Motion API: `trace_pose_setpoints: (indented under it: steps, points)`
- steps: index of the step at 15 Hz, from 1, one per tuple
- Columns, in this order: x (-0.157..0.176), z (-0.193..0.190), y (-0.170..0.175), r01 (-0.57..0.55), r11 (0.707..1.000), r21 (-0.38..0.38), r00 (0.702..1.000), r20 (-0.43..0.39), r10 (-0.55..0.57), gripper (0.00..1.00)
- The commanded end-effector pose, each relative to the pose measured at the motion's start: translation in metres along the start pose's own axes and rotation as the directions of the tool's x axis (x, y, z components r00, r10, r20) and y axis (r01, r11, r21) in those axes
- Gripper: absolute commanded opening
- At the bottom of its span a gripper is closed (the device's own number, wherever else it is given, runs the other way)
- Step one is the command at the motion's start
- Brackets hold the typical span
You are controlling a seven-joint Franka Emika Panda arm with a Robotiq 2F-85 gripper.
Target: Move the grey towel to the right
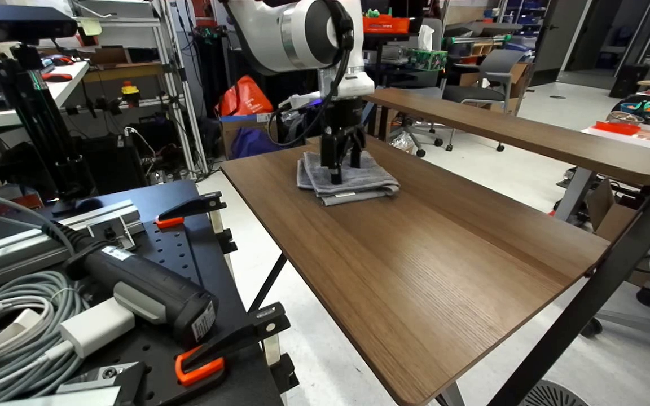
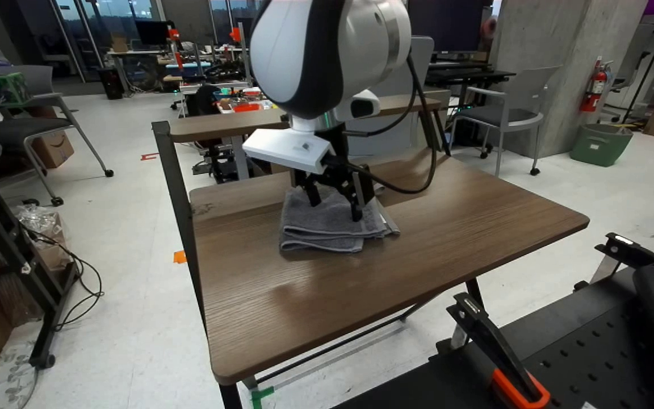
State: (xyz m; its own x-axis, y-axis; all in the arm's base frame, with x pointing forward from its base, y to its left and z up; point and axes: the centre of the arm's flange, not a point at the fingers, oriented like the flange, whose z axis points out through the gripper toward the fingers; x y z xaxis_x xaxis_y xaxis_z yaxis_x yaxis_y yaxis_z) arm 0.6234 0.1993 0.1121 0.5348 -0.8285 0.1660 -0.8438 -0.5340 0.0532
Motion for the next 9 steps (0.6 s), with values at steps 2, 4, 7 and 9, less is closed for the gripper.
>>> trace_pose_setpoints:
  steps: [2, 4, 7, 9]
  points:
    - [0.069, 0.034, 0.017, -0.140, 0.987, -0.079, 0.990, 0.025, 0.142, 1.00]
    - [0.102, 0.045, 0.033, -0.209, 0.972, -0.109, 0.976, 0.037, 0.214, 1.00]
    - [0.146, 0.055, 0.059, -0.307, 0.941, -0.144, 0.946, 0.062, 0.318, 1.00]
    - [0.170, 0.058, 0.072, -0.358, 0.921, -0.156, 0.923, 0.088, 0.373, 1.00]
